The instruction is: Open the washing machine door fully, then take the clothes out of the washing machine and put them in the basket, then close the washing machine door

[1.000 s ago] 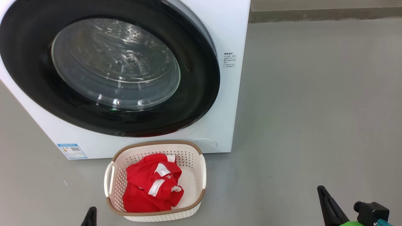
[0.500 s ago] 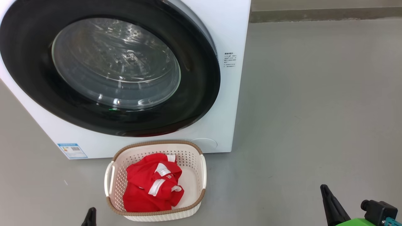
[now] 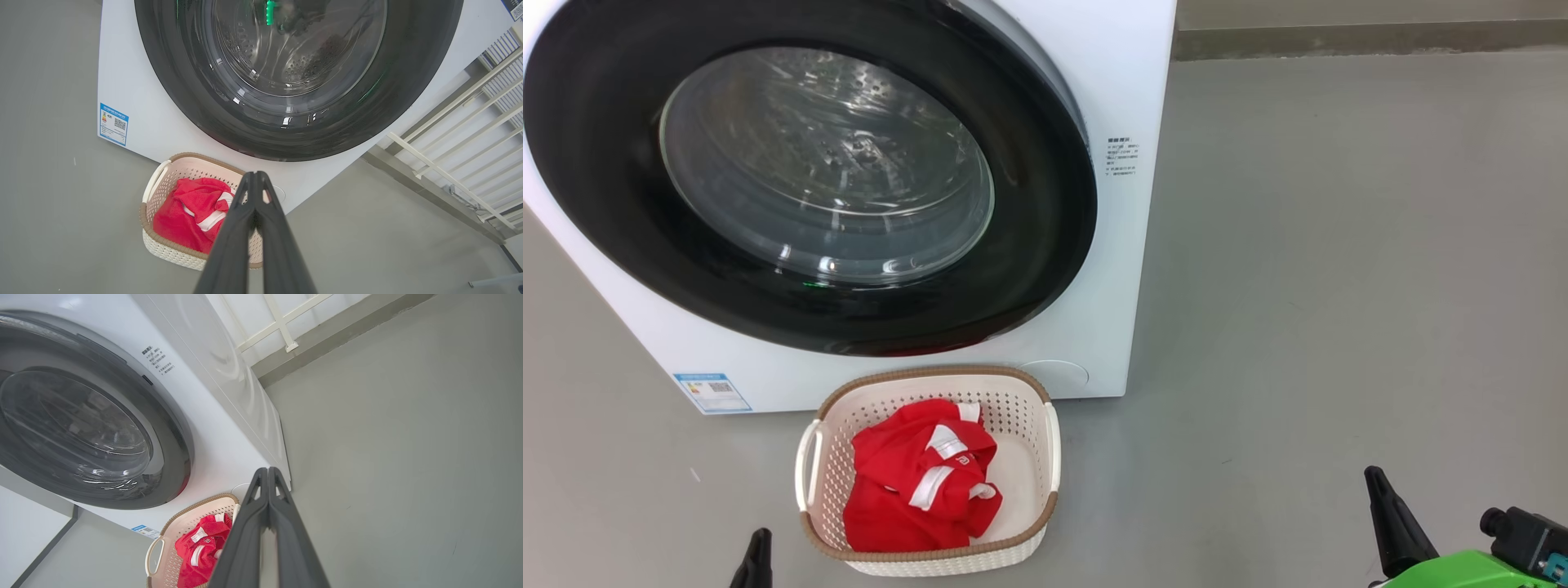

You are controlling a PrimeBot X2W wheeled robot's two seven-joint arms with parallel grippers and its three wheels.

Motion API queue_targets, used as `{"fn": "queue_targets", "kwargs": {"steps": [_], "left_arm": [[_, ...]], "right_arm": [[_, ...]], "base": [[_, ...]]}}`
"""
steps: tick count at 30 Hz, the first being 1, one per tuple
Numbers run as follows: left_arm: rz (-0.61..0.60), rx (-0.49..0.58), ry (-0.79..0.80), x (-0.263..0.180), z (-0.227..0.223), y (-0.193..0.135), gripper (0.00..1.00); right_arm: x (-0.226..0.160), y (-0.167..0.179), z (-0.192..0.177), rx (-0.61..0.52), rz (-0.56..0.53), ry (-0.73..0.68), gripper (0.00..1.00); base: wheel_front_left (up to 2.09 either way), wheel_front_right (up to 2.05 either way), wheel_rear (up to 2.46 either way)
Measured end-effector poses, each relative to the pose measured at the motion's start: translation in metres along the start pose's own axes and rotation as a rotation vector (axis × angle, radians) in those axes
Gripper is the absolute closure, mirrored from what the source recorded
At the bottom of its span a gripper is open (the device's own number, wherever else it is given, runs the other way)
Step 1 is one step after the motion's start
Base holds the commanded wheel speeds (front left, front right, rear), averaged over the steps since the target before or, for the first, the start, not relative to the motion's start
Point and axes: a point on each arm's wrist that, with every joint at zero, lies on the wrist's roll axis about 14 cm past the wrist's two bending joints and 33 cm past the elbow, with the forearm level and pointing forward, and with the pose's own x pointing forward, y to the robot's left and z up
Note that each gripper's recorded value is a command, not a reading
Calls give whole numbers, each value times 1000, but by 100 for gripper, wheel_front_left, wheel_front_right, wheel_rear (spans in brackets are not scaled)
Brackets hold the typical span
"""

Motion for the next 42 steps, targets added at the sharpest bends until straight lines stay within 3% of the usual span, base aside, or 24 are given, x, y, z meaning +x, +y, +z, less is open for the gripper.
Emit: {"fn": "queue_targets", "kwargs": {"steps": [42], "left_arm": [[-11, -459, 12, 14, 8, -14, 100]], "right_arm": [[13, 9, 19, 438, 8, -15, 100]], "base": [[0, 0, 0]]}}
